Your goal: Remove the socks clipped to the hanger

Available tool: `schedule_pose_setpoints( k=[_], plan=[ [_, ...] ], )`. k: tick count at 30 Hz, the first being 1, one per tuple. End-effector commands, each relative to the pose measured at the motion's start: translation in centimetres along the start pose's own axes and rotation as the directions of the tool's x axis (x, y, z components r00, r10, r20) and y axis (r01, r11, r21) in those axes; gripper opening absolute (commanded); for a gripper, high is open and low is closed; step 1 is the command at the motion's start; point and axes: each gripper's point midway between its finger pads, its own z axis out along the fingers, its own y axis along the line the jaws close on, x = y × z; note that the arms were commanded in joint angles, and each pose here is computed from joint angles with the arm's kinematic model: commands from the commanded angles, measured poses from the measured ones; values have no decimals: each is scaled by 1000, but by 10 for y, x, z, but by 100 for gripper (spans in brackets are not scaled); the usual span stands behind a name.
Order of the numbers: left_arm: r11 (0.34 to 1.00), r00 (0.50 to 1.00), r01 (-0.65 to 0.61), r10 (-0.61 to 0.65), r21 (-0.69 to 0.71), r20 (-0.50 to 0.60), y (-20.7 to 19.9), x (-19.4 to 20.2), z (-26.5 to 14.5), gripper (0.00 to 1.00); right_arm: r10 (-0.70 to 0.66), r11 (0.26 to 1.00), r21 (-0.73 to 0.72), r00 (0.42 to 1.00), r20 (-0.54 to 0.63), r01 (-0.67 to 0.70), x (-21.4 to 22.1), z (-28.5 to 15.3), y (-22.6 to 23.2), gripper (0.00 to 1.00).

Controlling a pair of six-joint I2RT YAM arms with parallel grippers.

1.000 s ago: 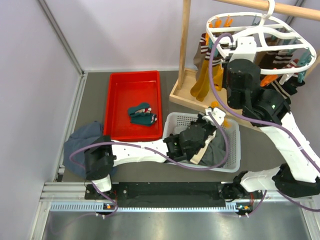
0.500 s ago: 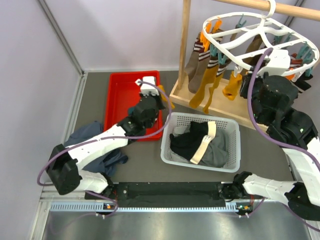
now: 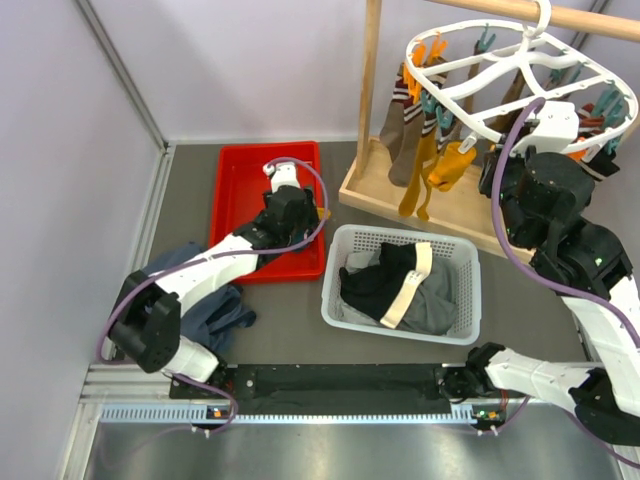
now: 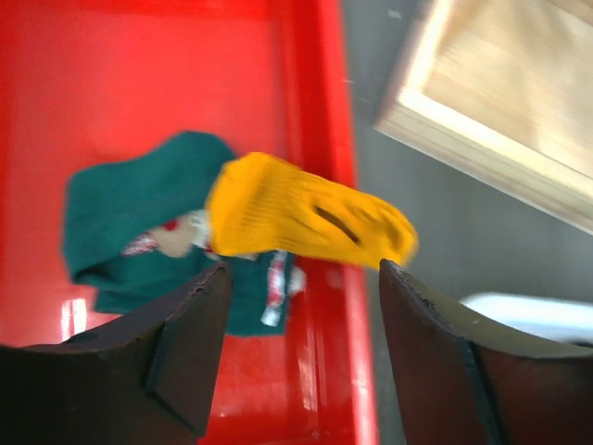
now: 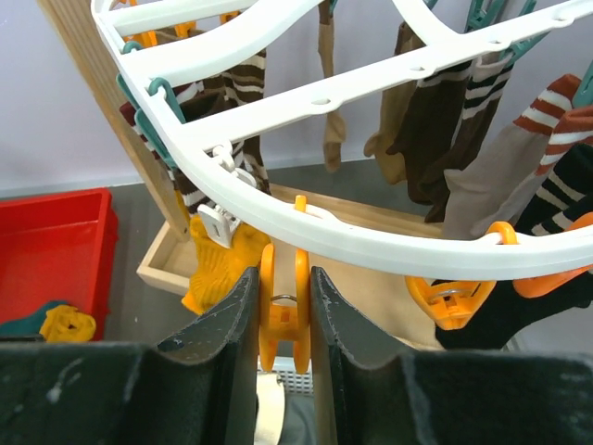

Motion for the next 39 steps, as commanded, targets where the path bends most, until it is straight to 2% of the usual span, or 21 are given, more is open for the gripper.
schedule_pose_setpoints(
  k=[1, 4, 8, 9, 11, 12, 13, 15, 22, 25, 32, 33, 35, 39],
  plan=[
    [972, 995, -1, -23, 233, 100, -56, -56, -37, 72, 31, 999, -15, 999, 23, -31, -9, -7, -4, 9],
    [930, 981, -59, -12, 362, 192, -99, -89, -70, 77, 34, 999, -32, 999, 22, -33, -9, -7, 0, 9],
    [850, 961, -191, 59, 492, 271, -156, -97, -104, 80, 45, 998, -35, 999, 21, -44, -8, -7, 0, 9],
    [803, 957, -220, 68, 555, 281, -178, -92, -119, 81, 45, 998, -35, 999, 20, -44, -7, -6, 1, 9],
    [751, 950, -252, 73, 610, 302, -202, -92, -130, 82, 49, 998, -35, 999, 21, -49, -7, -6, 1, 9],
    [691, 952, -261, 68, 674, 298, -219, -87, -142, 83, 49, 998, -35, 999, 20, -49, -8, -6, 1, 9],
    [664, 956, -250, 55, 705, 287, -231, -87, -144, 89, 49, 998, -38, 999, 21, -48, -8, -6, 1, 9],
    [604, 956, -260, 53, 754, 287, -250, -82, -155, 89, 56, 997, -48, 998, 24, -55, -11, -8, 2, 9],
    [475, 948, -298, 43, 828, 317, -303, -79, -169, 89, 76, 993, -88, 997, 8, -75, -8, -12, 7, 10],
    [454, 949, -292, 31, 842, 313, -322, -78, -169, 89, 83, 992, -91, 996, 6, -83, -7, -13, 7, 10],
    [515, 945, -286, 11, 808, 327, -340, -81, -146, 89, 92, 989, -115, 996, 3, -91, -8, -15, 11, 10],
    [547, 941, -281, -3, 789, 337, -340, -86, -138, 89, 89, 989, -118, 996, 1, -88, -8, -15, 11, 10],
    [563, 939, -276, -16, 779, 343, -341, -89, -134, 88, 86, 989, -122, 996, -3, -85, -6, -15, 12, 11],
    [560, 936, -265, -45, 785, 348, -350, -95, -133, 84, 82, 988, -127, 997, -7, -82, -5, -17, 11, 11]
  ],
)
